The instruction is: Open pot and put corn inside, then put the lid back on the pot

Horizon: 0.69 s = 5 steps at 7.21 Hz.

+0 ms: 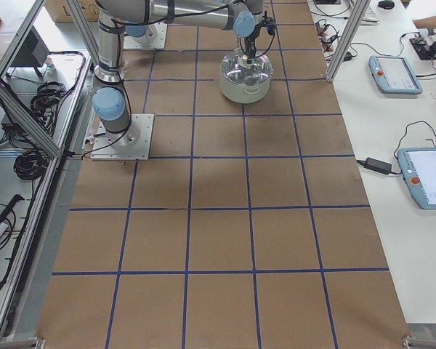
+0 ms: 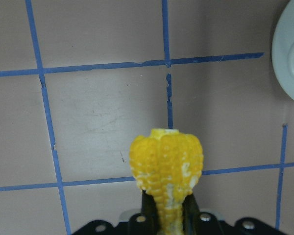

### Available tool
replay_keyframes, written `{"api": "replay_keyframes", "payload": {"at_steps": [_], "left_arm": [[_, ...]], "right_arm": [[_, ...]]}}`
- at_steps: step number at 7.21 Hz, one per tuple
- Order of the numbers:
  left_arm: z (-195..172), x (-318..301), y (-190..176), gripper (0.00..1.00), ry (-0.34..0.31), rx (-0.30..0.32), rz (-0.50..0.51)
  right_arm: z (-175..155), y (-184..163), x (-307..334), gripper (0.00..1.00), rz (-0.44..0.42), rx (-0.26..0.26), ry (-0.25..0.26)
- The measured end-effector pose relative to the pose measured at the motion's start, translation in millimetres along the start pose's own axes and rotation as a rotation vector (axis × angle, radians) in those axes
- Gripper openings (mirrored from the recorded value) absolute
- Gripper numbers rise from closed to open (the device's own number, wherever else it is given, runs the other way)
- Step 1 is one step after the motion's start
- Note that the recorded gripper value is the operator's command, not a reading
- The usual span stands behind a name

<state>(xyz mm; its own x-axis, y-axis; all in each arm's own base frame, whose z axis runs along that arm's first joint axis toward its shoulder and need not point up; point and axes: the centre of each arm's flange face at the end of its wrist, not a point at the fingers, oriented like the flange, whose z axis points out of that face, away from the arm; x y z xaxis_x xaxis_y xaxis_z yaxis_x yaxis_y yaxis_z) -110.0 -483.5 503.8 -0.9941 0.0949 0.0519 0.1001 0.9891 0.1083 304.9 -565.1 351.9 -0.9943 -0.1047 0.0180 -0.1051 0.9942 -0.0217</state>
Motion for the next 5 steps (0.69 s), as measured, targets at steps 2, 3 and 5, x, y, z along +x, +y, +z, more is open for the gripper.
{"api": "replay_keyframes", "payload": {"at_steps": [2,3,5], "left_arm": [[-1.4,1.8,-2.1,0.02,0.003,-0.001,0.007],[-0.6,2.0,-2.1,0.02,0.003,-0.003,0.009],[-1.0,2.6,-2.0,0.02,0.006,-0.001,0.016]], "right_arm": [[-5.5,-1.3,-0.9,0.37,0.000,0.009,-0.001],[-12.4,-2.6,-1.0,0.32,0.000,0.018,-0.003],[-35.5,-7.9,3.8,0.28,0.007,0.033,-0.005]]}}
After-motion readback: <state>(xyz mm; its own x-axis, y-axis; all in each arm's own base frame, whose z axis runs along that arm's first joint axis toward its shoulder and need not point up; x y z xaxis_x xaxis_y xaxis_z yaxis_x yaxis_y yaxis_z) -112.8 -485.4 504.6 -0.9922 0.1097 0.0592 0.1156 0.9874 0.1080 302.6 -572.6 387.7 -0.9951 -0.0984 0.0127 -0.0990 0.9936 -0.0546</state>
